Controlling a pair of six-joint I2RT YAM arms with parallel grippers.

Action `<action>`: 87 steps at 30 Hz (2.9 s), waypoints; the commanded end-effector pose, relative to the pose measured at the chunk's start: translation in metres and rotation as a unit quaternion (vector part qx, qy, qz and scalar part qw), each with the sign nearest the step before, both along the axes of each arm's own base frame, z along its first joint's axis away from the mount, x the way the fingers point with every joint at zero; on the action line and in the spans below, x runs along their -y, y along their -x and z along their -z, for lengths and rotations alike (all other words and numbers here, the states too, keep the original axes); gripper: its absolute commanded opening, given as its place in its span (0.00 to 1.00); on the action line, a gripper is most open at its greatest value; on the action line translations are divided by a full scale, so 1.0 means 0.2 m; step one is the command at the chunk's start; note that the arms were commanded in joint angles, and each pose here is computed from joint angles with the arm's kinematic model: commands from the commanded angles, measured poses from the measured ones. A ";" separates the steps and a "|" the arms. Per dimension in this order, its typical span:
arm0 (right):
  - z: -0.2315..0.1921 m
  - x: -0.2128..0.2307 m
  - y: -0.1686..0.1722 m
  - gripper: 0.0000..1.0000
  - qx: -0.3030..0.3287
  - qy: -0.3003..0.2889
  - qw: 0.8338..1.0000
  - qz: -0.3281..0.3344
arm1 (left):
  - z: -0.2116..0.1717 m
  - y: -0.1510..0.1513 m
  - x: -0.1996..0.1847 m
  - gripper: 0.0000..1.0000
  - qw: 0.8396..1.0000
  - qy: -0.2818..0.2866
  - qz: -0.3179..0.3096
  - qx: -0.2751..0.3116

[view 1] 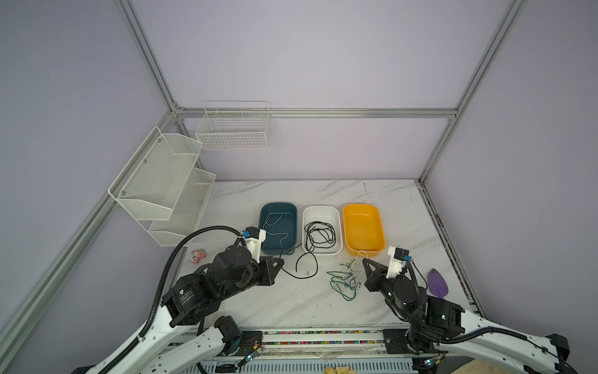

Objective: Untangle the cables
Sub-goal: 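Carry the black wire over the white tray with the left gripper, then open the left gripper to drop the black wire into the white tray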

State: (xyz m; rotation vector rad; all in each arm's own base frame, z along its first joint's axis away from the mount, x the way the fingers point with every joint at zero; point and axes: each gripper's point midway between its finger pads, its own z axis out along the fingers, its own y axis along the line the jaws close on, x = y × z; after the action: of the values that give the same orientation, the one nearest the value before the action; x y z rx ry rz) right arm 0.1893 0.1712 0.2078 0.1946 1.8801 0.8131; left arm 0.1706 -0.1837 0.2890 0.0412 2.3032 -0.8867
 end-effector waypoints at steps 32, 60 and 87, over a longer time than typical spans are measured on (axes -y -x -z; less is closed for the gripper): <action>-0.04 -0.02 0.04 0.00 0.014 -0.034 0.999 -0.036 | 0.24 -0.98 0.39 0.00 0.996 -0.060 0.072 -0.005; 0.01 -0.09 0.05 0.00 0.003 -0.032 0.998 -0.057 | 0.81 -1.15 0.47 0.00 0.982 -0.153 0.072 -0.083; -0.03 -0.13 0.05 0.00 0.009 -0.035 0.997 -0.074 | 0.40 -1.16 0.48 0.37 0.986 -0.145 0.076 -0.022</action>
State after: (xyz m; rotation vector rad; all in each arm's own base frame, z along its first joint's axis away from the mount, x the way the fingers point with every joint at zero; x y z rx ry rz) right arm 0.1780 0.1960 0.2056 0.0968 1.8896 0.9608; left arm 0.3949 -0.2696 0.1302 0.3057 2.6574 -0.5462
